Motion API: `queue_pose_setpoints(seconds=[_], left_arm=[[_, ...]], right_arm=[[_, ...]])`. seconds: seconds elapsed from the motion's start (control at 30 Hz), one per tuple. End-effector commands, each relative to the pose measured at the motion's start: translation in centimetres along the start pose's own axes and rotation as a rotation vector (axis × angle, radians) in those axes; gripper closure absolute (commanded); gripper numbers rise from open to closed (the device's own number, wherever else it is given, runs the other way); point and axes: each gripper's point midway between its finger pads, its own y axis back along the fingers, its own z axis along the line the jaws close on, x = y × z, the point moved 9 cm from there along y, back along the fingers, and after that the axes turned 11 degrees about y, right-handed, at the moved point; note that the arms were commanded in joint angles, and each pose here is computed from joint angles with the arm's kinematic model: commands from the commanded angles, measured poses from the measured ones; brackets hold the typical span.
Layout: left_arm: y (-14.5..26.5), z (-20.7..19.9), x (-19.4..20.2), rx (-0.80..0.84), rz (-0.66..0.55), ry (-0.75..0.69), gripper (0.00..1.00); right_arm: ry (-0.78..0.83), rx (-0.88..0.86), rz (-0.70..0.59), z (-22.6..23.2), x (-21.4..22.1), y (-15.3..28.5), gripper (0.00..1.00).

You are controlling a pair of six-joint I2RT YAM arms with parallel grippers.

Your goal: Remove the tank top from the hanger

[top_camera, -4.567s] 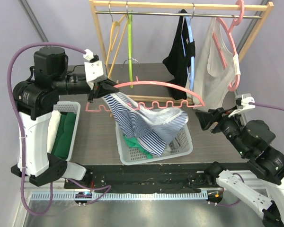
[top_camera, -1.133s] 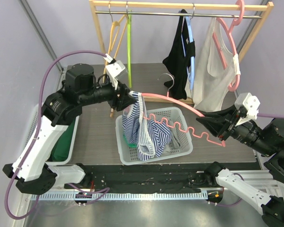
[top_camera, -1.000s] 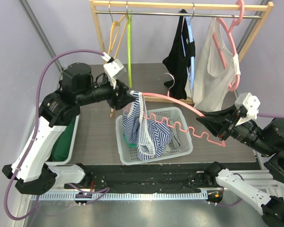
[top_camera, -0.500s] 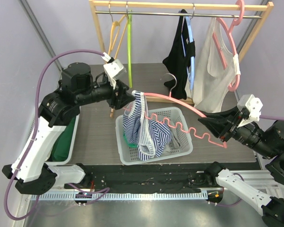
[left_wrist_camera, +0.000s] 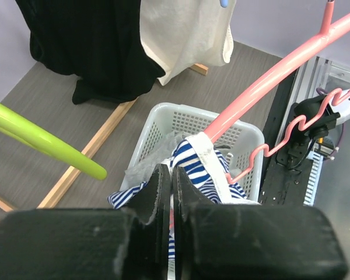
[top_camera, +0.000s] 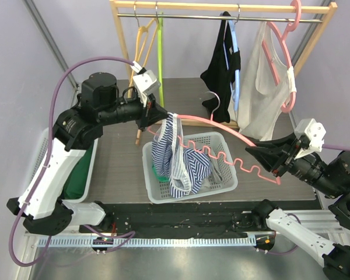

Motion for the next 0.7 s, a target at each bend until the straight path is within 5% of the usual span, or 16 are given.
queue_pose_setpoints(seconds=[0.0, 0.17, 0.37, 0.67], left_arm=[[1.5, -0.9, -2.0, 0.021, -0.093, -0.055, 1.0], [2.9, -0.5, -3.6, -0.053, -0.149, -0.097, 1.0], [4.0, 2.2, -5.7, -0.384, -0.239, -0.124, 1.0], [1.9, 3.9, -2.0, -0.426, -0.118, -0.101, 1.0]], right_arm=[[0.0, 0.03, -0.092, -0.2, -1.5, 0.6, 0.99], [-0.009, 0.032, -0.063, -0.1, -1.5, 1.2, 0.99], [-0.013, 0.077, -0.082, 0.3, -3.0, 5.2, 0.99], [0.095, 0.31, -0.1, -0.1, -5.1, 10.8, 0.99]])
